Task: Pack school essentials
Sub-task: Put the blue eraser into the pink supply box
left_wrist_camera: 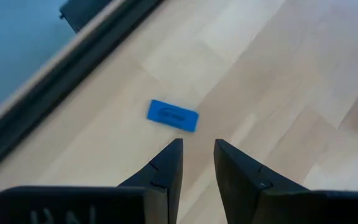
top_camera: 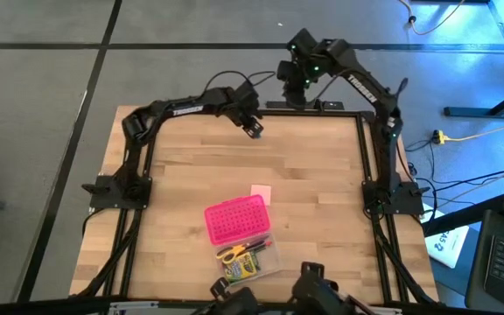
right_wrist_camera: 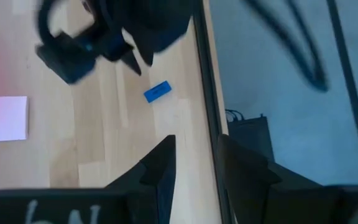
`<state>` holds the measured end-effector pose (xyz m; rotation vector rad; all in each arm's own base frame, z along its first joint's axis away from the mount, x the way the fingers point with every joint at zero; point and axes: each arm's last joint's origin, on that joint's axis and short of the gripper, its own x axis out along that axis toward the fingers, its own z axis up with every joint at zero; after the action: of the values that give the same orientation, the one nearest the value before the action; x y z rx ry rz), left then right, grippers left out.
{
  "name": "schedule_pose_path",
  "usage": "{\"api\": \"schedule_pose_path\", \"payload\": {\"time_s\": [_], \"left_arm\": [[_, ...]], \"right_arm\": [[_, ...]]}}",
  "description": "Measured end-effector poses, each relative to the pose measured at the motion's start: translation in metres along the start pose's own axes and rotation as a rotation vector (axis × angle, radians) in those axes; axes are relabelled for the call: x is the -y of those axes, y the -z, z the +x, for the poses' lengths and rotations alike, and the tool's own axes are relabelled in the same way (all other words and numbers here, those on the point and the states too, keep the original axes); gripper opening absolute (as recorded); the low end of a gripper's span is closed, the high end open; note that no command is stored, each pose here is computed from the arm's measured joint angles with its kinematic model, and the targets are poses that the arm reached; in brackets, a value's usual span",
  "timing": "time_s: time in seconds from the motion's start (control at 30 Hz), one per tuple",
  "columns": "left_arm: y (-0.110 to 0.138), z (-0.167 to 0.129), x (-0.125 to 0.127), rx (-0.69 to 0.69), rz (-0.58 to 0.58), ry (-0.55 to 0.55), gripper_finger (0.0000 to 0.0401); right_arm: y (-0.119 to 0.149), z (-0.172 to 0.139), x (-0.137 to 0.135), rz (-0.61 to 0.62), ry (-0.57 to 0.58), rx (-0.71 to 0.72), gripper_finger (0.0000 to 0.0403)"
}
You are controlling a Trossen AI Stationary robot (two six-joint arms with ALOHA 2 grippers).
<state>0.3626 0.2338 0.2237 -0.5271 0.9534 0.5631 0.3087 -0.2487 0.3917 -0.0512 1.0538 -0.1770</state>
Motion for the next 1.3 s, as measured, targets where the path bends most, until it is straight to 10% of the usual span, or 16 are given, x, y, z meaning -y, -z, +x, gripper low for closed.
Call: {"api": "schedule_pose_path", "payload": {"time_s": [0.5, 1.3], "left_arm": [[0.001, 0.042, 0.024, -0.12, 0.128, 0.003, 0.0085], [-0.005, 0.04, 0.006, -0.11, -0.383, -0.034, 0.0085]], "right_arm": [[0.009, -0.069, -0.02, -0.022, 0.062, 0.101, 0.0123], [0.012, -0.073, -0.023, -0.024, 0.052, 0.097, 0.0123]]}}
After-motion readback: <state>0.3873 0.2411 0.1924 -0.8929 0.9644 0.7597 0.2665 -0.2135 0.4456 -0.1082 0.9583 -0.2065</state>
